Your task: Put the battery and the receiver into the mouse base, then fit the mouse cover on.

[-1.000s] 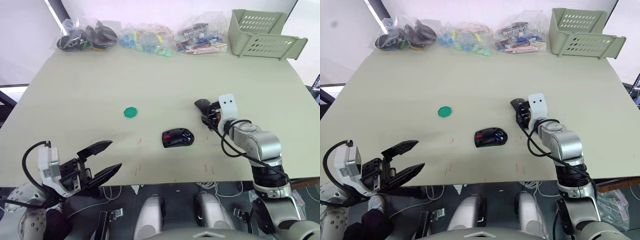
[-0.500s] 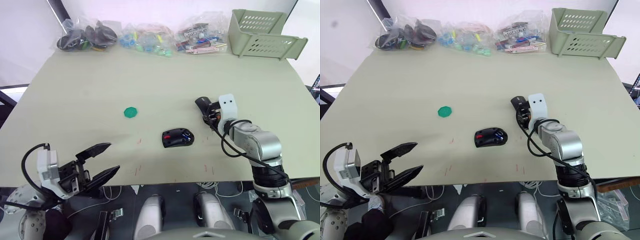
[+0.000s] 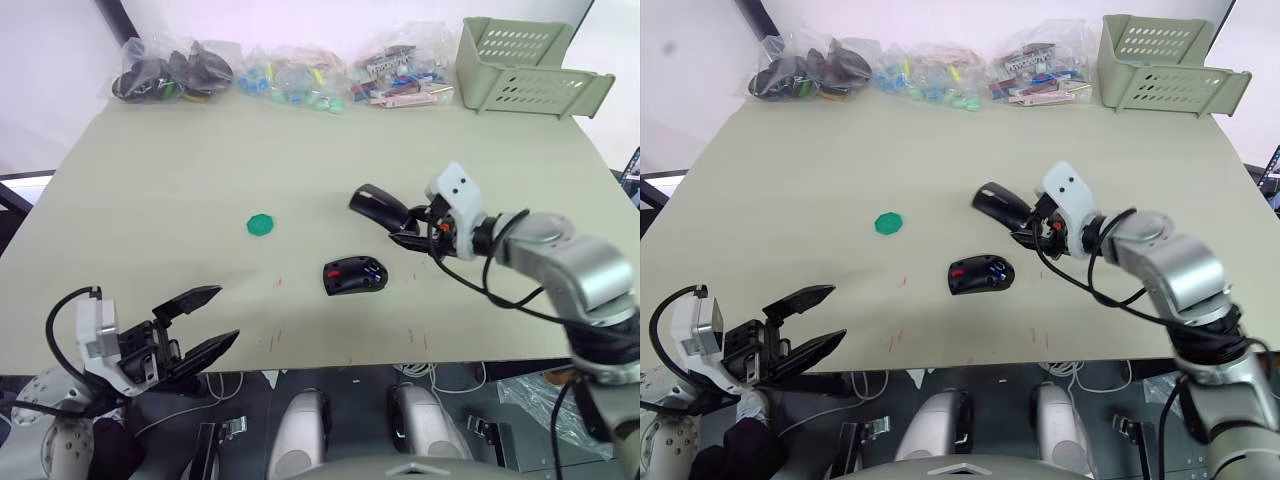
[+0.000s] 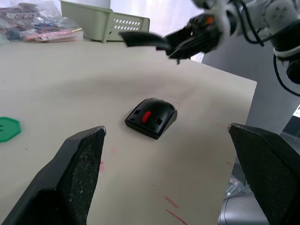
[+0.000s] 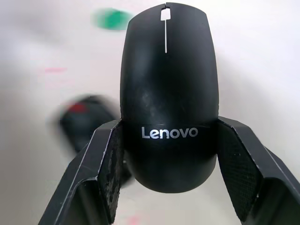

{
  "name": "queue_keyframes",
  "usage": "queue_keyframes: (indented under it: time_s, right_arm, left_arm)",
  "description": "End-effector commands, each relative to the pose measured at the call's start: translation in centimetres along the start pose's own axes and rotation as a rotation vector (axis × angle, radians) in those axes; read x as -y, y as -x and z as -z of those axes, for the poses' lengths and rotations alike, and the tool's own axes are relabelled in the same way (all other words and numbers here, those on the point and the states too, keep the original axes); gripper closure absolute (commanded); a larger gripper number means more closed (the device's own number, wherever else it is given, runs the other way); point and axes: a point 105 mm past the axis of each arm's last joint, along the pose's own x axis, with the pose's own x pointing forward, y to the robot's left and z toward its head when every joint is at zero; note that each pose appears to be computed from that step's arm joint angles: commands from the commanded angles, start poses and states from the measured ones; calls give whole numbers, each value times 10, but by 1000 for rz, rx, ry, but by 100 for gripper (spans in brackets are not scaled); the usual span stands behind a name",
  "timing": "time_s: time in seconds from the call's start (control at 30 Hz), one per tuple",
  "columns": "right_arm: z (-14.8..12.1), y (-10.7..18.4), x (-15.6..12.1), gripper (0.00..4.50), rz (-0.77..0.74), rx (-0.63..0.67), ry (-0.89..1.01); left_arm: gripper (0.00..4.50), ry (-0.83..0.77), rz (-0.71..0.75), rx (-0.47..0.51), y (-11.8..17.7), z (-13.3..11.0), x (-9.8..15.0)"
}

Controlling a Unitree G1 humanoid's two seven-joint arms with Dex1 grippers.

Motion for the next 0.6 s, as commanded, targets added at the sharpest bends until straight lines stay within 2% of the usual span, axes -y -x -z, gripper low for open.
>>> queue_keyframes:
  time_s: [0.03,0.23,0.37,0.6]
  right_arm:
    - [-13,2,-17,193,-159,-18,109]
    - [0,-1,-28,193,-335,-134,217]
    - [18,-14,-18,193,-354,-226,293]
    - [24,-31,-9,193,-399,-262,307]
  left_arm:
    - [0,-7,29,5,0,-7,0]
    - [0,-11,36,-9,0,-10,-3]
    - [0,-13,44,-10,-3,-12,-3]
    - [0,-15,49,-17,-6,-16,-1]
